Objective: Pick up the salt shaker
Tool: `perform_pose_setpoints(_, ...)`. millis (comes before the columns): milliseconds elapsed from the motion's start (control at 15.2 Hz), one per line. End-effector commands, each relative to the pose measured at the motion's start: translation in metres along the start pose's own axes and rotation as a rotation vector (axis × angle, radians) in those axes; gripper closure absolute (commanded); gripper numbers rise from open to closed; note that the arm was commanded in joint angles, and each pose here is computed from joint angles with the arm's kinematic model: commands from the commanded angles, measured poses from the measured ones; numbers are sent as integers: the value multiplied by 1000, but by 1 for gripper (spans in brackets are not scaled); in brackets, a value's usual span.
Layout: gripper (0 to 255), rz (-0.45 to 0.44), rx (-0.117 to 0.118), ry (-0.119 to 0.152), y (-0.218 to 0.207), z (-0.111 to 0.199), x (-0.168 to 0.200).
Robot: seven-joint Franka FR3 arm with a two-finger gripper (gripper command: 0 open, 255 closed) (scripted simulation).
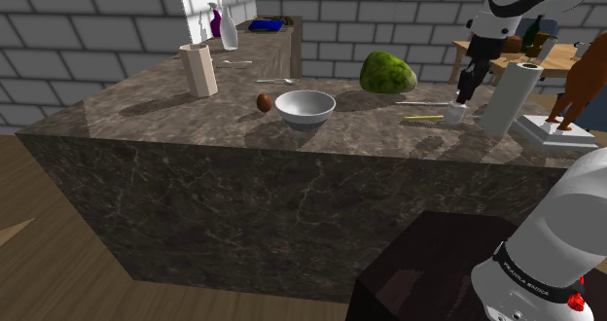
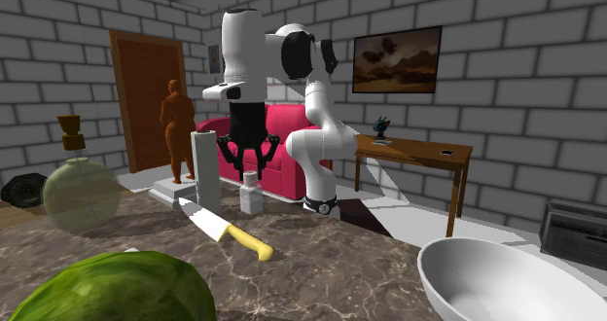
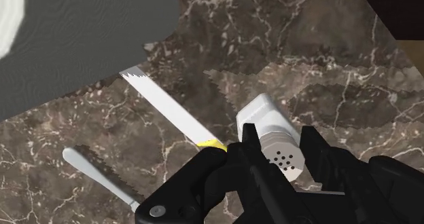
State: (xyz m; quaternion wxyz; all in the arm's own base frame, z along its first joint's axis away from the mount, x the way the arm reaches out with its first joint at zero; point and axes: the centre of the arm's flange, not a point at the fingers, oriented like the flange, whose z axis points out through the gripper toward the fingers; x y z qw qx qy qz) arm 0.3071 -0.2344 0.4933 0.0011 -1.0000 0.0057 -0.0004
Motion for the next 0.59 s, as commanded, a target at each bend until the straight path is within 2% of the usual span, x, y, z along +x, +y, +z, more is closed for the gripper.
perform_pose_setpoints(0,255,0,0,0,0,-9,1)
perform_pose_setpoints(396,255,0,0,0,0,-41,1)
perform_pose_setpoints(528,255,0,0,0,0,-42,1)
